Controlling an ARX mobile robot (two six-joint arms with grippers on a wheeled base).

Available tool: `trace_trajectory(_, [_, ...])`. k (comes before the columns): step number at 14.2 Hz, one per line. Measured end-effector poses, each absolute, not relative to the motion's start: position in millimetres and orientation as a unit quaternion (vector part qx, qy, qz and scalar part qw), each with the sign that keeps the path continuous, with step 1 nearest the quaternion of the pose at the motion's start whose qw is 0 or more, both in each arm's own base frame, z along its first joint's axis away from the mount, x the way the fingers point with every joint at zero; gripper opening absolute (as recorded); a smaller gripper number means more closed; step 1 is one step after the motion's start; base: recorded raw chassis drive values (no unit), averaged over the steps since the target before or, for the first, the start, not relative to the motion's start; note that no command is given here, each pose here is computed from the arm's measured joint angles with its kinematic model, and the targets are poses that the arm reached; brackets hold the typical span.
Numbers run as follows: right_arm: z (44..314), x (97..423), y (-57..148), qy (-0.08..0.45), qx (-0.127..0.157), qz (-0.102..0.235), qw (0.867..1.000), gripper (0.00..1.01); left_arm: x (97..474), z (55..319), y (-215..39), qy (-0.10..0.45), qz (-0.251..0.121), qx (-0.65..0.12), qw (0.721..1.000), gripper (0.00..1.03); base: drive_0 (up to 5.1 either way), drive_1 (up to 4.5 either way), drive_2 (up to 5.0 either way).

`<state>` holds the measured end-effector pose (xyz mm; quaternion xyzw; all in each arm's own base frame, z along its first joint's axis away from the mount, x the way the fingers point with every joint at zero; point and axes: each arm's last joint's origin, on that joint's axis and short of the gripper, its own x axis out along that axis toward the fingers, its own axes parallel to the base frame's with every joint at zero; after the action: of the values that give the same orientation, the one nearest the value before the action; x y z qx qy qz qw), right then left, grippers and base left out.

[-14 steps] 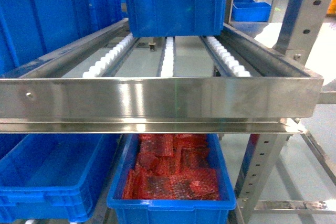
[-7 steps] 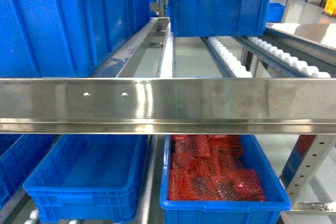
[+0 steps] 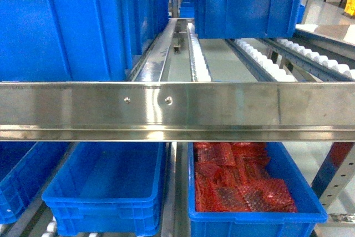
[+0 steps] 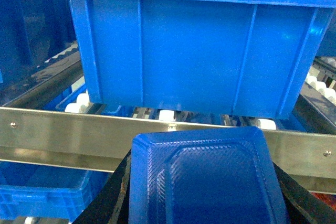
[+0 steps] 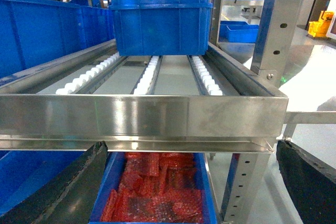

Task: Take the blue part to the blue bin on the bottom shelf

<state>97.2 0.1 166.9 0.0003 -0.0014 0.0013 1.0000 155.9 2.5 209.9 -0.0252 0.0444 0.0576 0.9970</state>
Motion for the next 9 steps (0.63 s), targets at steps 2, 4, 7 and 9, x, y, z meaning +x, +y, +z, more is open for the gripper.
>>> trace_trajectory(2, [166.9,97.2,0.1,-0.001,0.0,0.001,1.0,0.98,155.9,209.9,2.4,0.044,0.057,-0.025,0.997,0.44,0.0,0.0,0.0])
trace_trajectory(4, [166.9,97.2,0.1,-0.001,0.0,0.001,1.0,0.98,155.9,209.9,2.4,0.044,0.057,-0.025,0.997,0.44,0.0,0.0,0.0])
trace_trajectory(7, [166.9,97.2,0.1,-0.001,0.0,0.001,1.0,0.98,155.9,209.9,2.4,0.044,0.057,-0.025,0.997,0.44,0.0,0.0,0.0])
trace_trajectory(9, [166.9,97.2,0.1,-0.001,0.0,0.001,1.0,0.98,155.9,209.9,2.4,0.044,0.057,-0.025,0.997,0.44,0.0,0.0,0.0])
